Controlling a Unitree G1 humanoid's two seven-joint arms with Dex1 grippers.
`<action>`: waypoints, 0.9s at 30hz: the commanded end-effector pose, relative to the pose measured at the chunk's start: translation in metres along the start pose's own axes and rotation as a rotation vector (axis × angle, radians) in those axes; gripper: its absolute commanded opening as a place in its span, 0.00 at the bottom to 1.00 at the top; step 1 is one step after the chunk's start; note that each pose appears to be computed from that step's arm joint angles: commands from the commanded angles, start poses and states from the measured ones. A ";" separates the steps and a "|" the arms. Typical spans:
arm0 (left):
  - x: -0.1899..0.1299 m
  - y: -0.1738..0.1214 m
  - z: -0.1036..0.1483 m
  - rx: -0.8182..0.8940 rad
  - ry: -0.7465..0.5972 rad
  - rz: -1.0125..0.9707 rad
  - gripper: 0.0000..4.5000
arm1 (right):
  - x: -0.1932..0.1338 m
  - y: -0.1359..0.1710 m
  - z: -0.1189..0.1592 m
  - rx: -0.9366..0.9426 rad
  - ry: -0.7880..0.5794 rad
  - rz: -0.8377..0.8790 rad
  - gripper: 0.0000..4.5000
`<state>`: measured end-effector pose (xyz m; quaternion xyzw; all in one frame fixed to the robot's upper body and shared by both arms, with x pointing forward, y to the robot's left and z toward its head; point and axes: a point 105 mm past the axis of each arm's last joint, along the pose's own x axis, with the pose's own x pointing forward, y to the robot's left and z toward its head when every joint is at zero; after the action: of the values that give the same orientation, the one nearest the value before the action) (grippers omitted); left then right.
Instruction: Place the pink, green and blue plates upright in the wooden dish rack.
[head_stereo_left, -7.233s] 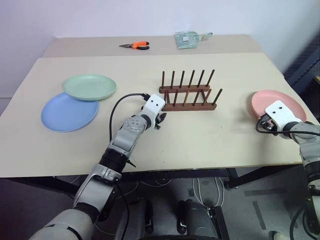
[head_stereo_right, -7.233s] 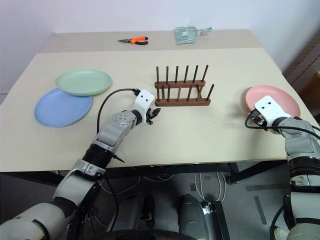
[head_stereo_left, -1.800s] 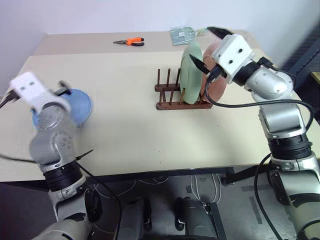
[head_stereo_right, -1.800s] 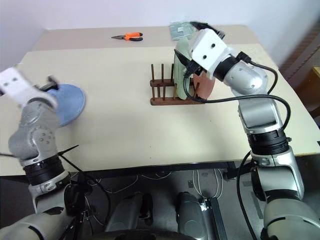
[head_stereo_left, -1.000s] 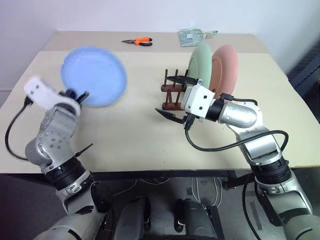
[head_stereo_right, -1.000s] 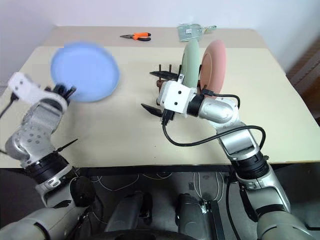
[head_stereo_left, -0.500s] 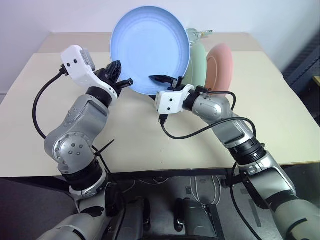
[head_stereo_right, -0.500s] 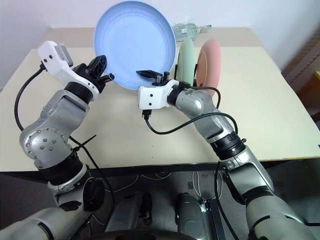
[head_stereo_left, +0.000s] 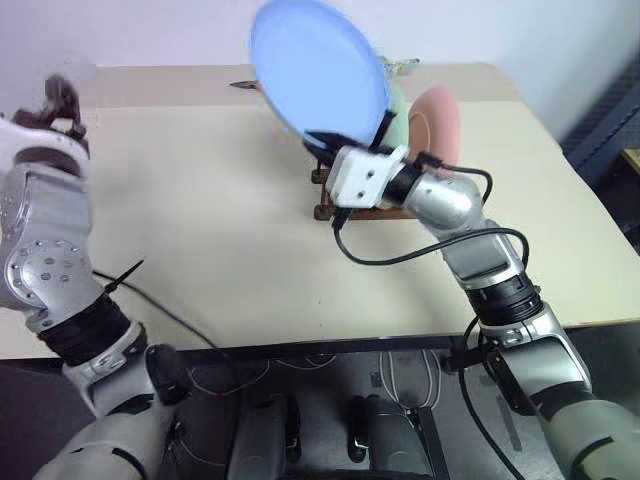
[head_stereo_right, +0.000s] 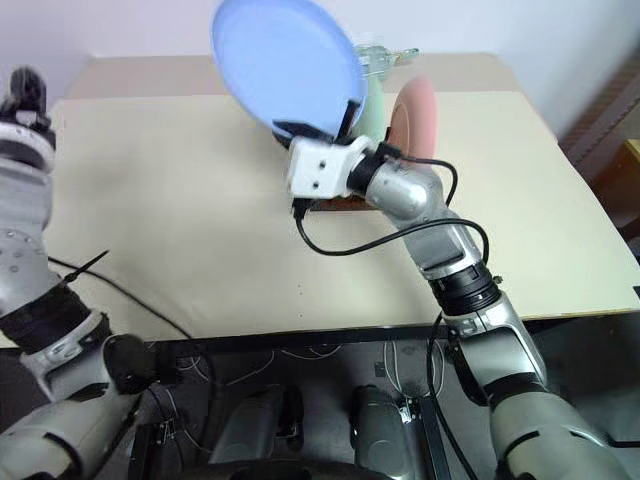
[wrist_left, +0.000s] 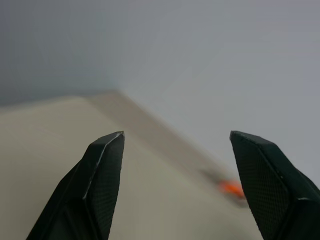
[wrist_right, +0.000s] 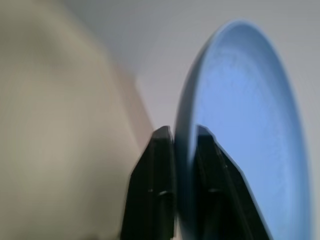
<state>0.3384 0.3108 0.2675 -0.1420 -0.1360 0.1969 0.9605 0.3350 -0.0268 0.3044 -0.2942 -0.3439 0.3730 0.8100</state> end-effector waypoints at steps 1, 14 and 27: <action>-0.016 -0.041 -0.047 0.320 0.074 -0.239 0.76 | -0.002 -0.025 0.049 0.461 -0.205 -0.057 0.08; -0.082 -0.079 -0.126 0.422 0.204 -0.672 0.76 | 0.009 -0.038 0.010 1.144 -0.010 -0.283 0.08; -0.105 -0.085 -0.139 0.409 0.271 -0.798 0.76 | 0.011 -0.042 -0.014 1.162 0.086 -0.310 0.08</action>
<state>0.3210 0.1669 0.1350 0.0831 0.0095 -0.1790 0.9803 0.3756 -0.0456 0.3096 0.2488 -0.0511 0.3520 0.9009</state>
